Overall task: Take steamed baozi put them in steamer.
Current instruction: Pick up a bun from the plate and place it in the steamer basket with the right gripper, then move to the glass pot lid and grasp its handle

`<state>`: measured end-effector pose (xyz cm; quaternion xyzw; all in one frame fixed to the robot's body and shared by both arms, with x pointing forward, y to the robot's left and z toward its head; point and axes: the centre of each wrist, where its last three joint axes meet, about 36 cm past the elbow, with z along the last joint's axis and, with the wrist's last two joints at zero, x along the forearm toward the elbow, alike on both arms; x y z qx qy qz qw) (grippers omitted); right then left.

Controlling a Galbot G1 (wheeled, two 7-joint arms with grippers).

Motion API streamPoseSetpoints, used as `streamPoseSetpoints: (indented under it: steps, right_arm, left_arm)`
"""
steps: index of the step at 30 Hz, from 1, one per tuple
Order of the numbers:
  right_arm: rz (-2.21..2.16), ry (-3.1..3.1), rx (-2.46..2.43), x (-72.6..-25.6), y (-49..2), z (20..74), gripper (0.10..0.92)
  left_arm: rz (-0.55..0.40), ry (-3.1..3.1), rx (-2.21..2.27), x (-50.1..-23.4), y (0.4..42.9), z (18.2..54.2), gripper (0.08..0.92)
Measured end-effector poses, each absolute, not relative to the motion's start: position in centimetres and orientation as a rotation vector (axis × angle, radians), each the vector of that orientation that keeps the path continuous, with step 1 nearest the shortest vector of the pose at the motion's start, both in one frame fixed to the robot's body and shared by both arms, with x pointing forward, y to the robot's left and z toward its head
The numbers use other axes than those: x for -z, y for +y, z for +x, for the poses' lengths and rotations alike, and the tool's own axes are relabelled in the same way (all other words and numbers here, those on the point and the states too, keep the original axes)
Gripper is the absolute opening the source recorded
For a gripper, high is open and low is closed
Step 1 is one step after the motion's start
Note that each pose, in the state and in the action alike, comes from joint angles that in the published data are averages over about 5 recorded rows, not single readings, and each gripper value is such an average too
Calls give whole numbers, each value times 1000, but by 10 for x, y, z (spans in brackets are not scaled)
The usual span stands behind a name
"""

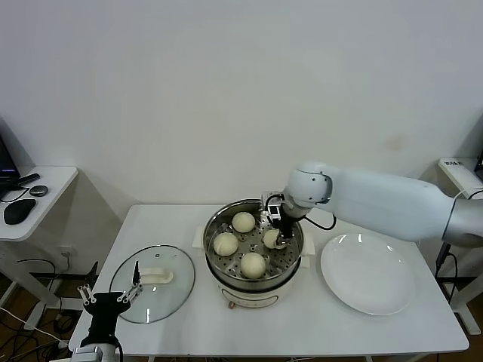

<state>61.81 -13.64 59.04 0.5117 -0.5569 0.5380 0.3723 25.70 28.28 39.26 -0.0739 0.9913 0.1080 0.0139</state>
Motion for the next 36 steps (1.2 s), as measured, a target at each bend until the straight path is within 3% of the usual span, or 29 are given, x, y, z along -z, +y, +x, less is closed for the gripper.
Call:
streamPoseSetpoints:
  steps: [5, 15, 18, 27, 36]
  right_arm:
    - [1309, -1435, -1373, -587, -137, 619, 484]
    - [1318, -1483, -1363, -608, -144, 613, 760]
    - [1322, -1510, -1363, -617, -149, 608, 810]
    - [1318, -1708, -1337, -629, -190, 573, 823]
    - [1251, -2174, -1258, -603, -252, 515, 823]
  left_arm:
    - [-225, 3084, -339, -394, 283, 257, 823]
    - [-203, 3081, -343, -394, 280, 259, 823]
    - [-197, 3080, -339, -394, 279, 259, 823]
    - [-192, 3068, -338, -396, 280, 262, 823]
    - [-173, 3056, -331, -400, 276, 264, 823]
